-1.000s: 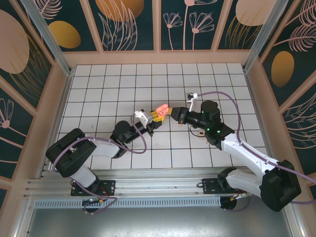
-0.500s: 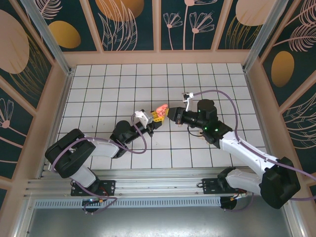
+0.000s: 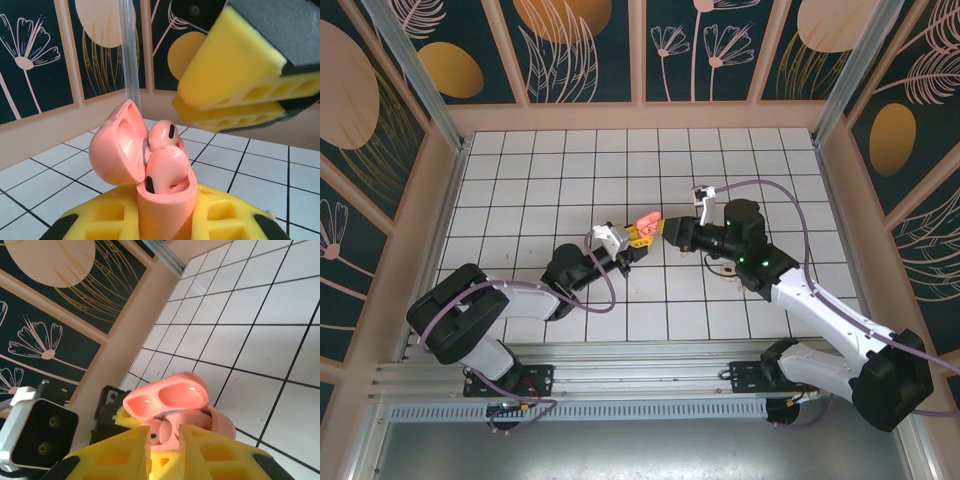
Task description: Insert the wireless bluetooth earbuds into the charging case
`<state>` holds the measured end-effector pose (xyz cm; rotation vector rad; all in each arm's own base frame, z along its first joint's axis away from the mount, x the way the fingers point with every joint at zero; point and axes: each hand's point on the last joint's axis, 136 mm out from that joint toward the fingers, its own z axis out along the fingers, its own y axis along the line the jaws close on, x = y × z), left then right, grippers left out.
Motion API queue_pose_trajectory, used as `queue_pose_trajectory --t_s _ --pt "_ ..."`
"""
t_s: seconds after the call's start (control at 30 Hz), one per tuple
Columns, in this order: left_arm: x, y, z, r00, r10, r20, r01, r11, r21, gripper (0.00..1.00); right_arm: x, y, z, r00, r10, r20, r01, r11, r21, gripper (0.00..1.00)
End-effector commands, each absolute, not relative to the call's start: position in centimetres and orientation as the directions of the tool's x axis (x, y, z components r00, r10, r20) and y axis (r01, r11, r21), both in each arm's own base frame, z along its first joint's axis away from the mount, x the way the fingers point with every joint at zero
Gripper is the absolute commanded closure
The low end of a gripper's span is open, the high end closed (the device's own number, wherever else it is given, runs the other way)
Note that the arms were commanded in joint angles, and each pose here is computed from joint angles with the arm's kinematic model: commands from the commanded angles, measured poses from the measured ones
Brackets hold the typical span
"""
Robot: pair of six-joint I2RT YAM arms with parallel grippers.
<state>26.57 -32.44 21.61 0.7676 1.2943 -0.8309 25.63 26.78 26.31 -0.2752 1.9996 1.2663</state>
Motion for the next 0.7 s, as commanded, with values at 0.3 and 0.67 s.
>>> queue_pose_trajectory --t_s 0.3,0.67 --pt "25.8 -32.5 23.5 0.136 -0.113 -0.984 0.873 0.483 0.065 0.94 26.4 26.5 28.1 -0.663 0.191 -0.724 -0.564 0.508 0.651 0.82" --pt "25.6 -32.6 23.5 0.142 -0.109 -0.984 0.877 0.474 0.074 0.94 26.0 25.7 23.0 -0.742 0.137 -0.657 -0.471 0.592 0.655 0.85"
